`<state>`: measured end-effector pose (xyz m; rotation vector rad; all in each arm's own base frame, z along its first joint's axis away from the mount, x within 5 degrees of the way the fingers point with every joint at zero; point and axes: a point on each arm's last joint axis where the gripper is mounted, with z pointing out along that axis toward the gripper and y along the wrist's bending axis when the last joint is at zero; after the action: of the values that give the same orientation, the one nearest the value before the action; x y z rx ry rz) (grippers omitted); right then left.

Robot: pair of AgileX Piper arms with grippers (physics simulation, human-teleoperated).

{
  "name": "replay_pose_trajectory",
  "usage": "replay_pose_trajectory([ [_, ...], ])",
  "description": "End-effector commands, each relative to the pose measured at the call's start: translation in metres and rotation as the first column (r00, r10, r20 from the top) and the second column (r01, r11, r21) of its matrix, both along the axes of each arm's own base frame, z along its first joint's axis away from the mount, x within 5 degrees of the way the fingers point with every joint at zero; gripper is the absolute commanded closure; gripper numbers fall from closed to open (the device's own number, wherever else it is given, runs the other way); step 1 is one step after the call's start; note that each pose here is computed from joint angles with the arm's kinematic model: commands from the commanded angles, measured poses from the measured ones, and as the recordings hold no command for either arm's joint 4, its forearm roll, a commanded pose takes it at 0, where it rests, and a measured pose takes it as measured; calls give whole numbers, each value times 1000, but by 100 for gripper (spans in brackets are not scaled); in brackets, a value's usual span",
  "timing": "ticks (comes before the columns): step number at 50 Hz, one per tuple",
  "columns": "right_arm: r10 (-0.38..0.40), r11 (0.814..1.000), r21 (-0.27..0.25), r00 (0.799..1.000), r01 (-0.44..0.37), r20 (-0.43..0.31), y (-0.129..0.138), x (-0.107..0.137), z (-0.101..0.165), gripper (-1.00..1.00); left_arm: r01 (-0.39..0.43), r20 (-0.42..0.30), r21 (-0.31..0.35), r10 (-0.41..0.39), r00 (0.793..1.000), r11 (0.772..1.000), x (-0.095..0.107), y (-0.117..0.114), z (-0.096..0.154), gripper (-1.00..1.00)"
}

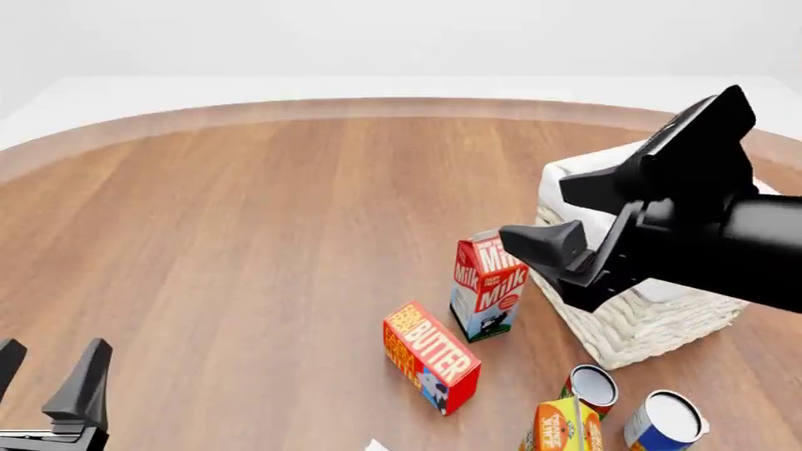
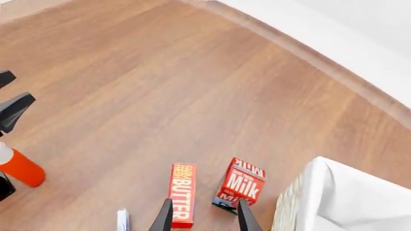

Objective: Pick up the cream cheese box and the butter, and put them in the basket.

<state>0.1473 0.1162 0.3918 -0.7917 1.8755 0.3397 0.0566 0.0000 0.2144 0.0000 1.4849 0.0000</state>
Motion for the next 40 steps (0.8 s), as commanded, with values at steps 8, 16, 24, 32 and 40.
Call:
replay_pose_trajectory([
  [8, 11, 1000, -13, 997, -12, -73, 19, 14, -9, -100, 0, 0, 0, 0, 1000, 1000, 0, 0, 0, -100],
  [16, 12, 1000, -20, 995, -14, -104, 27, 20, -10, -100, 0, 0, 0, 0, 1000, 1000, 0, 0, 0, -100],
  [24, -3, 999, -39, 987, -3, -163, 38, 32, -31, -100, 0, 0, 0, 0, 1000, 1000, 0, 0, 0, -100],
  [32, -17, 998, -56, 982, 7, -188, 45, 43, -40, -100, 0, 0, 0, 0, 1000, 1000, 0, 0, 0, -100],
  [40, -21, 996, -85, 973, 2, -228, 57, 54, -56, -100, 0, 0, 0, 0, 1000, 1000, 0, 0, 0, -100],
])
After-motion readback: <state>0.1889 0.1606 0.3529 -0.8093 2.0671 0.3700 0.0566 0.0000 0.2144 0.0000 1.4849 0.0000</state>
